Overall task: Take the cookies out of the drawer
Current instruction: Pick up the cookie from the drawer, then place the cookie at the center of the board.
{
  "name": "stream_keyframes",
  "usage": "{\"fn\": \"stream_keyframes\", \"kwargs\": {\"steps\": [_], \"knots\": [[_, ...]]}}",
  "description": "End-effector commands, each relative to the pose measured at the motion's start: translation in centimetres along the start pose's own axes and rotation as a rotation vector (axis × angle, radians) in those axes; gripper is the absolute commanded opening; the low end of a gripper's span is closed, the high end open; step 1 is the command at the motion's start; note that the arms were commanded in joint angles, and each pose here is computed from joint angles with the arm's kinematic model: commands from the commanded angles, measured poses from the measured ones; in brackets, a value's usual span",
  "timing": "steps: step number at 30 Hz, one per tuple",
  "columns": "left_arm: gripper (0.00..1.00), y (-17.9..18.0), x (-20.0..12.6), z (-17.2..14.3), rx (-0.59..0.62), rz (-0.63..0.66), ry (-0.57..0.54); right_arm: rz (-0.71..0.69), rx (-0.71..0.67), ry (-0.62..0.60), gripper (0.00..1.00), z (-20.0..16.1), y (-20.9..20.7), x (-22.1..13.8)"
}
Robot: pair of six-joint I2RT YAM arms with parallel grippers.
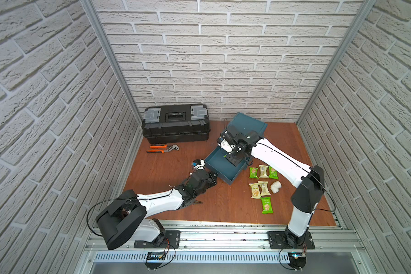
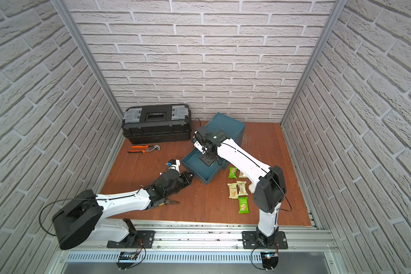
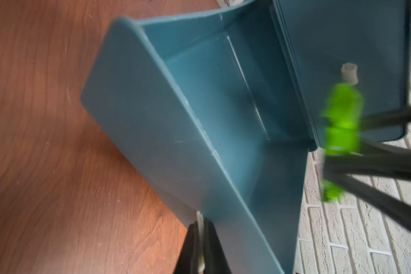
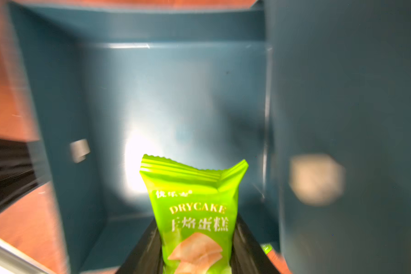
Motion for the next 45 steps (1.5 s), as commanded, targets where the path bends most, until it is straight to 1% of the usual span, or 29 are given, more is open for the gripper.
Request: {"fn": "stream_keyframes", "kwargs": {"steps": [1,7,9,12,14,19,25,30,35,37,42,45], "knots": [[0.00,-0.8,-0.2,1.7,-0.003,-0.024,-0.059,-0.001,0.107,-0.020,0.41,-2.3,0.0,-2.2],[0.00,-1.1,-0.1,1.9,0.009,-0.030,-0.057,-0.002,0.326,-0.058,0.40,-7.8,0.6,-4.0],[0.00,-1.1,0.0,1.8,0.006,-0.032,-0.054,0.005,0.395,-0.069,0.40,-9.5,0.8,-4.2],[0.00,-1.1,0.1,1.7,0.003,-0.033,-0.052,0.026,0.507,-0.053,0.39,-12.6,1.0,-3.7],[0.00,-1.1,0.2,1.7,0.003,-0.033,-0.051,0.037,0.559,-0.026,0.39,-14.6,1.3,-2.8],[0.00,-1.2,0.4,1.7,0.002,-0.035,-0.049,0.058,0.646,0.105,0.39,-20.0,2.3,0.3],[0.00,-1.5,0.6,1.7,0.003,-0.039,-0.046,0.051,0.670,0.240,0.40,-23.7,3.5,4.4],[0.00,-1.6,0.7,1.8,0.009,-0.036,-0.040,0.005,0.680,0.280,0.38,-24.6,3.3,6.4],[0.00,-1.7,0.7,2.0,0.011,-0.036,-0.036,-0.013,0.684,0.312,0.39,-25.0,3.0,8.0],[0.00,-1.8,0.7,2.0,0.012,-0.035,-0.038,-0.013,0.684,0.315,0.43,-25.0,3.0,8.3],[0.00,-1.7,0.7,2.0,0.012,-0.032,-0.037,-0.011,0.687,0.301,0.59,-24.8,2.8,8.1],[0.00,-1.7,0.7,2.1,0.012,-0.030,-0.041,-0.012,0.691,0.276,0.63,-24.7,2.4,7.4]]}}
Point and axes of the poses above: each gripper's point midway between its finger pads, its own x axis out along the fingers, its own y axis along the line the jaws close on, z = x × y, the point moved 2 cm from there along -x, back along the fingers, and after that the axes turned 14 degrees about x, right-handed, at the moved point
